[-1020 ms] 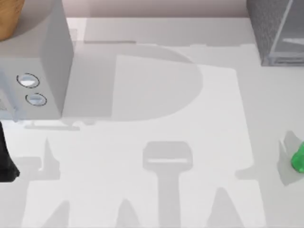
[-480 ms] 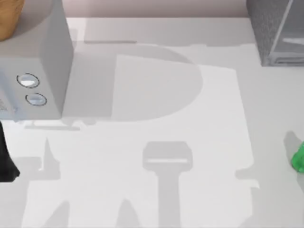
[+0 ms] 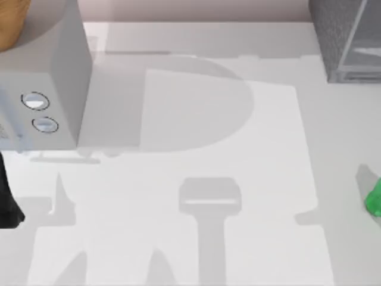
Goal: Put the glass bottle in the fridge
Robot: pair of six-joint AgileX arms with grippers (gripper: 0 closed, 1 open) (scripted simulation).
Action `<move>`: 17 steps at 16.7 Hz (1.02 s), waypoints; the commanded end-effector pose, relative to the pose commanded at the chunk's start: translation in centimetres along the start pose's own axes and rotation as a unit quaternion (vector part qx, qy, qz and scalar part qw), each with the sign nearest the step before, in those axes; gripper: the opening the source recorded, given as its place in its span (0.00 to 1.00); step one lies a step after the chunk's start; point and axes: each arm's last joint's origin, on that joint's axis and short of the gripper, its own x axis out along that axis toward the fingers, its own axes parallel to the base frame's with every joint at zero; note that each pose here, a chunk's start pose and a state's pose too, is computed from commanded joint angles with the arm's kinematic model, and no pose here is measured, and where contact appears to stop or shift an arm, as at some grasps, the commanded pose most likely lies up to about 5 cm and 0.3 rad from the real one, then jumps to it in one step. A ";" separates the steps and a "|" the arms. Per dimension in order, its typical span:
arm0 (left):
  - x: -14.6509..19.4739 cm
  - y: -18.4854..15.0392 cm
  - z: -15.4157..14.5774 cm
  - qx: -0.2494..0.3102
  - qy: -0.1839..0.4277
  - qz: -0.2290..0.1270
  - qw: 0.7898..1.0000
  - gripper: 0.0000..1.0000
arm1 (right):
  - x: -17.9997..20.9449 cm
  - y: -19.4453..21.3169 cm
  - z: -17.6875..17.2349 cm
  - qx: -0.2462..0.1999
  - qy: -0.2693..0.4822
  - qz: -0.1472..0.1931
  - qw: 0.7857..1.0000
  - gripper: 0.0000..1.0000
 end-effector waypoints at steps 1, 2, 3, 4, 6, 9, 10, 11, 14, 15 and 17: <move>0.0 0.0 0.0 0.000 0.000 0.000 1.000 1.00 | -0.1 0.0 -0.2 0.000 -0.004 0.003 1.000 1.00; 0.0 0.0 0.0 0.000 0.000 0.000 1.000 1.00 | -0.1 0.0 -0.3 0.000 -0.006 0.005 1.000 1.00; 0.0 0.0 0.0 0.000 0.000 0.000 1.000 1.00 | -0.1 0.0 -0.3 0.000 -0.006 0.005 1.000 1.00; 0.0 0.0 0.0 0.000 0.000 0.000 1.000 1.00 | -0.1 0.0 -0.3 0.000 -0.006 0.005 1.000 1.00; 0.0 0.0 0.0 0.000 0.000 0.000 1.000 1.00 | -0.1 0.1 -0.3 0.002 -0.006 0.006 1.000 1.00; 0.0 0.0 0.0 0.000 0.000 0.000 1.000 1.00 | 0.1 -0.1 -0.3 0.001 -0.005 0.005 1.000 1.00; 0.0 0.0 0.0 0.000 0.000 0.000 1.000 1.00 | 0.2 -0.3 -0.3 0.000 -0.005 0.005 1.000 1.00; 0.0 0.0 0.0 0.000 0.000 0.000 1.000 1.00 | 0.4 -0.5 -0.3 0.000 -0.005 0.005 1.000 1.00; 0.0 0.0 0.0 0.000 0.000 0.000 1.000 1.00 | 1.3 -0.9 -0.3 -0.001 -0.003 0.005 1.000 1.00; 0.0 0.0 0.0 0.000 0.000 0.000 1.000 1.00 | 1.8 -1.0 -0.3 -0.001 -0.002 0.006 1.000 1.00; 0.0 0.0 0.0 0.000 0.000 0.000 1.000 1.00 | 2.8 -1.1 -0.2 -0.001 -0.001 0.005 1.000 1.00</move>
